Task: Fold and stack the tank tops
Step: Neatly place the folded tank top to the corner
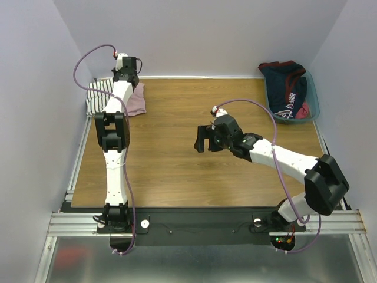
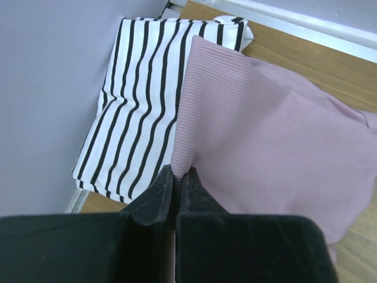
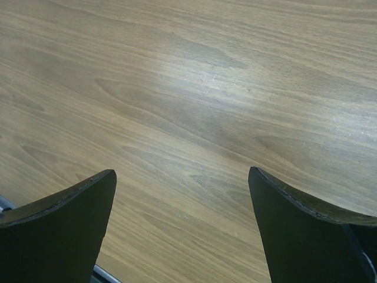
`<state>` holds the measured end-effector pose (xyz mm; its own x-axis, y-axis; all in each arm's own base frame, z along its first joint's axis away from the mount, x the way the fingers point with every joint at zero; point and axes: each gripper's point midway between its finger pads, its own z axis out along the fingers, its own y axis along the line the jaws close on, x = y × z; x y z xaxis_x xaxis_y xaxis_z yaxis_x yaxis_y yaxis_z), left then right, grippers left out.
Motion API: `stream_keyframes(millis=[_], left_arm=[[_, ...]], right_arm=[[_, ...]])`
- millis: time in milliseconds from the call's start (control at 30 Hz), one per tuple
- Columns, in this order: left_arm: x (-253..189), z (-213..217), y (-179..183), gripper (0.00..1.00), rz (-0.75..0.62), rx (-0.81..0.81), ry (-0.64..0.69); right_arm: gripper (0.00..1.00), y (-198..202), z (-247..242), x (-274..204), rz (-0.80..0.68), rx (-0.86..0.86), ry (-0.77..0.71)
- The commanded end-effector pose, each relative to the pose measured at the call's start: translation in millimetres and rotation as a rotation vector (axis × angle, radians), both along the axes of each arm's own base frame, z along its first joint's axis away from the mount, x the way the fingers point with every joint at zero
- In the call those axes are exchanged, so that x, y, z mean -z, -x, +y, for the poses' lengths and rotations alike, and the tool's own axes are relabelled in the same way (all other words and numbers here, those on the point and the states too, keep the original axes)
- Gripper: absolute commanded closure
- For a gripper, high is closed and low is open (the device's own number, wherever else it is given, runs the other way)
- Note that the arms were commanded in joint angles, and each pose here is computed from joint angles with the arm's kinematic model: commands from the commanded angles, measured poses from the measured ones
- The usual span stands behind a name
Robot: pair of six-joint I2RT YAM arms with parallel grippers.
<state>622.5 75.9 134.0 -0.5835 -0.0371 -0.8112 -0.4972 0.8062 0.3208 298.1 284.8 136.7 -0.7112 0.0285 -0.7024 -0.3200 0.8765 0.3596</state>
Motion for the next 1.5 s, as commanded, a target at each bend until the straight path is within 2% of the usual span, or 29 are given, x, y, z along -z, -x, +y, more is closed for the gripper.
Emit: stream_keyframes(millis=[0, 233, 333, 533, 867, 1200, 1300, 1333, 1367, 1400, 1467], left_arm=[[-69, 20, -15, 1.00, -0.166, -0.008, -0.050], [-100, 24, -26, 1.00, -0.255, 0.019, -0.033], [-109, 45, -25, 1.00, -0.274, 0.005, -0.024], [-127, 60, -25, 1.00, -0.327, 0.026, 0.015], [-109, 102, -28, 1.00, -0.368, 0.018, 0.137], [-83, 123, -28, 0.99, -0.360, -0.053, 0.147], [-66, 131, -25, 0.91, -0.344, -0.098, 0.147], [-60, 134, -23, 0.81, -0.338, -0.111, 0.151], [-59, 136, -22, 0.77, -0.342, -0.122, 0.154], [-58, 139, -21, 0.65, -0.348, -0.138, 0.157], [-61, 141, -18, 0.56, -0.357, -0.155, 0.155]], right_arm=[[0.00, -8, 11, -10, -0.038, -0.027, -0.028], [0.00, -12, 16, -7, -0.036, -0.035, -0.025], [0.00, -12, 18, -8, -0.037, -0.041, -0.028], [0.00, -13, 15, -5, -0.040, -0.036, -0.017], [0.00, -12, 15, 1, -0.030, -0.043, -0.010], [0.00, -10, 16, 9, -0.014, -0.051, -0.001], [0.00, -10, 17, 11, -0.011, -0.055, 0.000], [0.00, -10, 17, 12, -0.010, -0.055, 0.001], [0.00, -10, 16, 11, -0.012, -0.056, 0.001], [0.00, -10, 17, 10, -0.012, -0.057, 0.000], [0.00, -10, 17, 10, -0.013, -0.057, -0.001]])
